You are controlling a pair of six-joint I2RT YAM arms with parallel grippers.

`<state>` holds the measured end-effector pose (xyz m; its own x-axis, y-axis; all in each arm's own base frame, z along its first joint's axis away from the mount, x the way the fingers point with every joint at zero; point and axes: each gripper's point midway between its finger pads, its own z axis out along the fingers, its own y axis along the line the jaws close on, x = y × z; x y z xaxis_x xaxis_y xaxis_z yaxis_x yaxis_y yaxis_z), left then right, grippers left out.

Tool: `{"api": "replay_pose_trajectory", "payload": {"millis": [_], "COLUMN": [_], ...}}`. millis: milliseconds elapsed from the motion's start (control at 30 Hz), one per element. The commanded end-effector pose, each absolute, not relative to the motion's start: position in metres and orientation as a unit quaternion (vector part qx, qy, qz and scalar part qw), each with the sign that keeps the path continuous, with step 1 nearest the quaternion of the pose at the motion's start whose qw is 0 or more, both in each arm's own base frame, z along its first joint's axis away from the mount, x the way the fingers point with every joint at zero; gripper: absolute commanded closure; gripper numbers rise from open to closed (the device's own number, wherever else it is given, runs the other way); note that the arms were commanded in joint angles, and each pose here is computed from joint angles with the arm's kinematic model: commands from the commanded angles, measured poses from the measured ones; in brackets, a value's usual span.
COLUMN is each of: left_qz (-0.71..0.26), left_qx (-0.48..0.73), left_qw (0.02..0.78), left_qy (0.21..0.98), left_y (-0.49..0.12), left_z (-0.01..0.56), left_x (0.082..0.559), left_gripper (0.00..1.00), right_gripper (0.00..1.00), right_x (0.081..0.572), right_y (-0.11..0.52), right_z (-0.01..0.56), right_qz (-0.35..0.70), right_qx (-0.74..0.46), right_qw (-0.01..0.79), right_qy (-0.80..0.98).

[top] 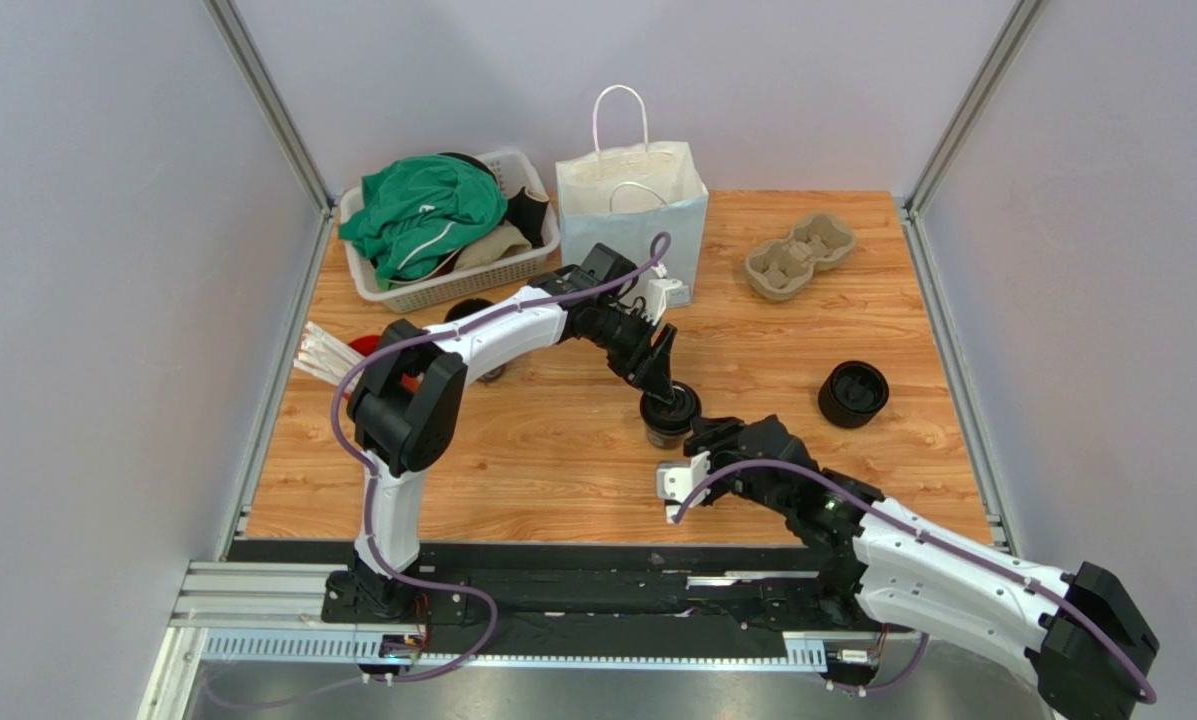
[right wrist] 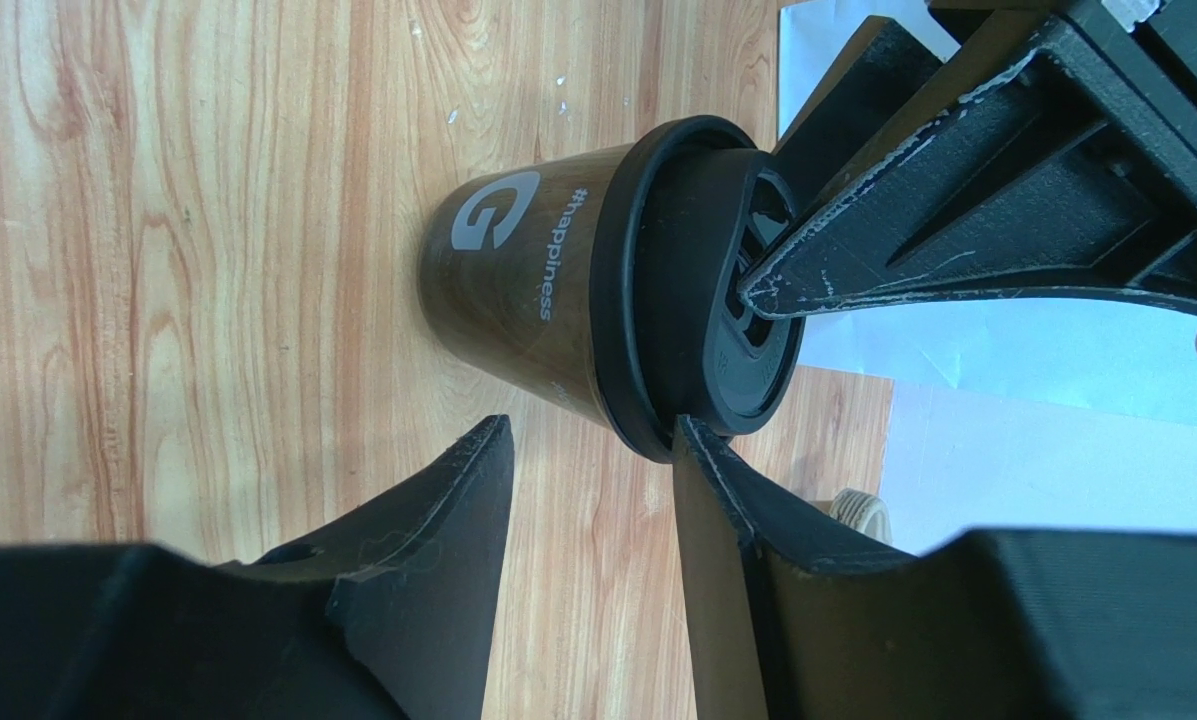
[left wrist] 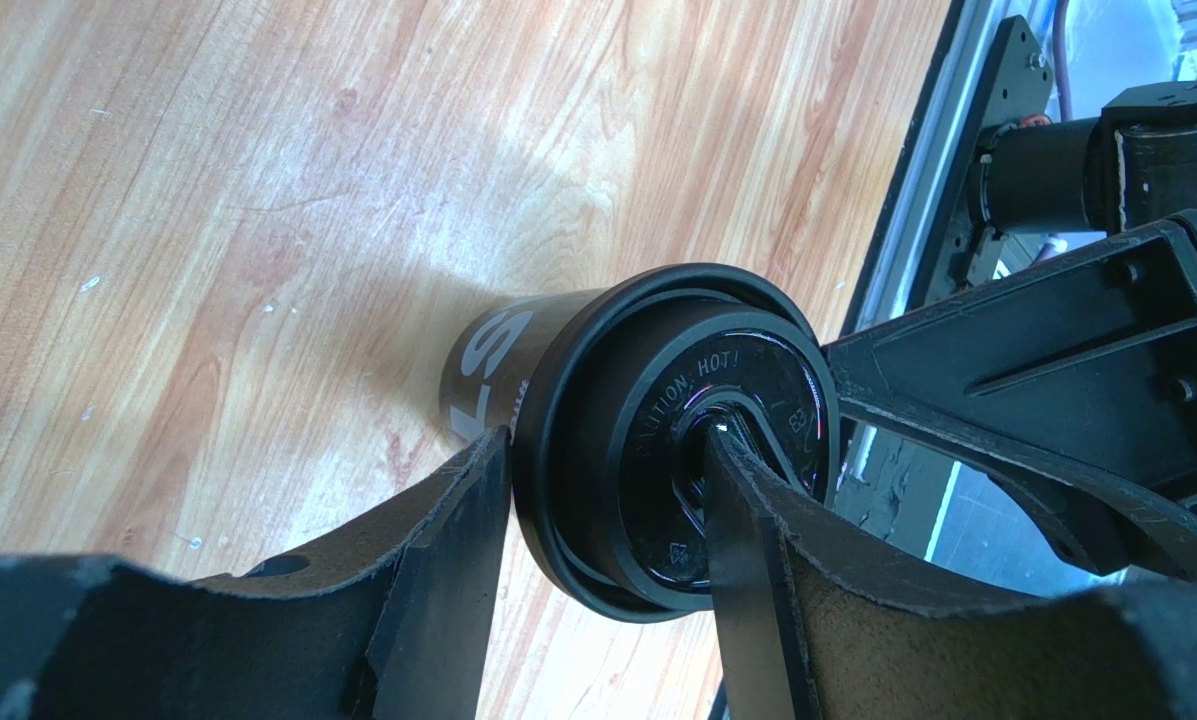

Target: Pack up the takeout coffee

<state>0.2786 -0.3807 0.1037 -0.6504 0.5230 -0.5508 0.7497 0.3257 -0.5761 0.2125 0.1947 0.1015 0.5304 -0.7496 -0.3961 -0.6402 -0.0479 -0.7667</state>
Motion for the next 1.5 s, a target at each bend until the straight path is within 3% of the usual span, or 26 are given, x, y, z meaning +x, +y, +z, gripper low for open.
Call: {"api": "replay_pose_trajectory", "payload": {"millis": [0,100,333,500,800,1033,1467], "left_qz": [-0.335,-0.336,-0.336,-0.336,-0.336,-0.334,-0.329], "left_qx": [0.408,0.408,0.408,0.408,0.408,0.409,0.407], "left_qw": [0.135,0.134,0.134,0.134,0.135,0.133,0.131], "left_qy": [0.839,0.838,0.838,0.838,0.838,0.839,0.842], "left_y": [-0.358,-0.358,-0.359,-0.358,-0.358,-0.357,-0.357], "left_z": [0.057,0.057,0.056,0.057,0.058,0.056,0.054], "left_x": [0.292,0.292,0.291,0.292,0.292,0.292,0.292], "left_gripper": [0.43,0.43,0.43,0.43,0.43,0.43,0.43], "right_gripper": [0.54,0.55,0.72,0.78,0.78,0.7,0.71], "right_x": [0.213,0.213,0.209,0.206,0.199,0.191,0.181], "right_y": [0.202,0.203,0.199,0.195,0.191,0.185,0.18], "right_z": [0.107,0.104,0.092,0.081,0.06,0.046,0.024], "right_qz": [-0.046,-0.046,-0.04,-0.037,-0.026,-0.017,-0.002], "right_qx": [-0.713,-0.716,-0.728,-0.735,-0.755,-0.767,-0.784], "right_qw": [0.511,0.506,0.48,0.459,0.419,0.389,0.349], "right_qy": [0.477,0.478,0.488,0.497,0.504,0.509,0.514]}}
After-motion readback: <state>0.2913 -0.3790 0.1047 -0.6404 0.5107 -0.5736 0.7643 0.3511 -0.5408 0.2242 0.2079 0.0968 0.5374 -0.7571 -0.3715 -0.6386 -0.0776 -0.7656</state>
